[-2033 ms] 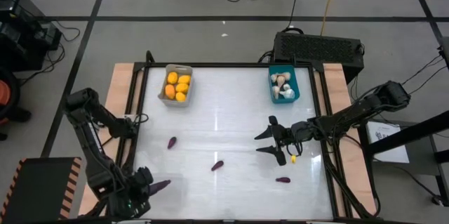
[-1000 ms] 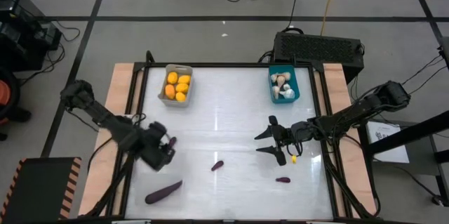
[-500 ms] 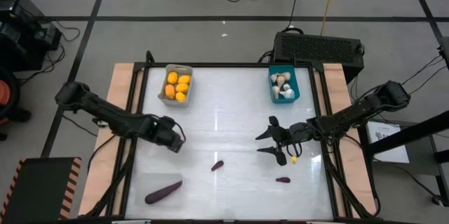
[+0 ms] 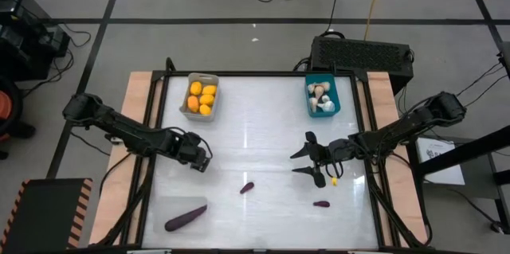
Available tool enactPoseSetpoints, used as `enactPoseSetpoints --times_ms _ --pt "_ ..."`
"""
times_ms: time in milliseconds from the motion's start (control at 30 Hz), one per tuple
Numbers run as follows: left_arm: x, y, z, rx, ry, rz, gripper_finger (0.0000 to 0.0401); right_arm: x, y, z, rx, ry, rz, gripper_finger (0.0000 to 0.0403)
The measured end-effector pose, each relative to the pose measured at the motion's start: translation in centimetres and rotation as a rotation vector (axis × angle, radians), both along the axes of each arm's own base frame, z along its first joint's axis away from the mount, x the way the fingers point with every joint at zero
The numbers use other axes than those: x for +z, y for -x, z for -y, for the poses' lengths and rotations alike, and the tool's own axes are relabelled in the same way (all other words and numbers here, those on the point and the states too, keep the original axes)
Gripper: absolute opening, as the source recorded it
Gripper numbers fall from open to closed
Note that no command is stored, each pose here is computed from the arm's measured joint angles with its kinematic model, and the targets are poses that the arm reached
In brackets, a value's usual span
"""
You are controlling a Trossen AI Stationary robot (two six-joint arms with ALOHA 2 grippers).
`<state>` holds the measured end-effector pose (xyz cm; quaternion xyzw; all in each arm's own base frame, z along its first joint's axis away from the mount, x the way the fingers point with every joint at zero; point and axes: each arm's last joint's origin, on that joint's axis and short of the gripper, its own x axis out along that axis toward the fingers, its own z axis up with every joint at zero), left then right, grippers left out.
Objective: Sort produce into baskets
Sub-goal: Put the eggplant into the transparent bin
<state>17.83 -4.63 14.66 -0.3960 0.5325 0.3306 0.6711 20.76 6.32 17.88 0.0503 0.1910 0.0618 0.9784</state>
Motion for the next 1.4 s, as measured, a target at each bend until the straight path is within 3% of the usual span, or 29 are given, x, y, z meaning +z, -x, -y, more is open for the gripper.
enactPoseSetpoints --times_ms 433,667,800,1000,1133,1400 --pt "0.2 -0.5 0.2 -0.004 0.030 0.045 0.0132 0.0 0.0 0.0 0.000 -0.002 0.000 0.0215" --pt "0.5 -1.0 0.3 -0.022 0.037 0.088 0.0090 0.0 0.0 0.0 -0.004 -0.013 -0.002 0.0215" --pt "2.6 -2.2 1.1 -0.103 0.102 0.153 0.0081 0.0 0.0 0.0 -0.007 -0.022 -0.003 0.0215" --pt "9.0 -4.0 4.5 -0.239 0.255 0.348 0.0080 0.0 0.0 0.0 -0.008 -0.021 -0.006 0.0215" --pt "12.1 -3.2 8.3 -0.299 0.325 0.419 0.0080 -0.2 0.1 0.0 -0.008 -0.013 -0.030 0.0215" --pt "10.7 0.4 14.4 -0.340 0.373 0.287 0.0080 -0.4 0.2 0.0 -0.003 0.006 -0.047 0.0215"
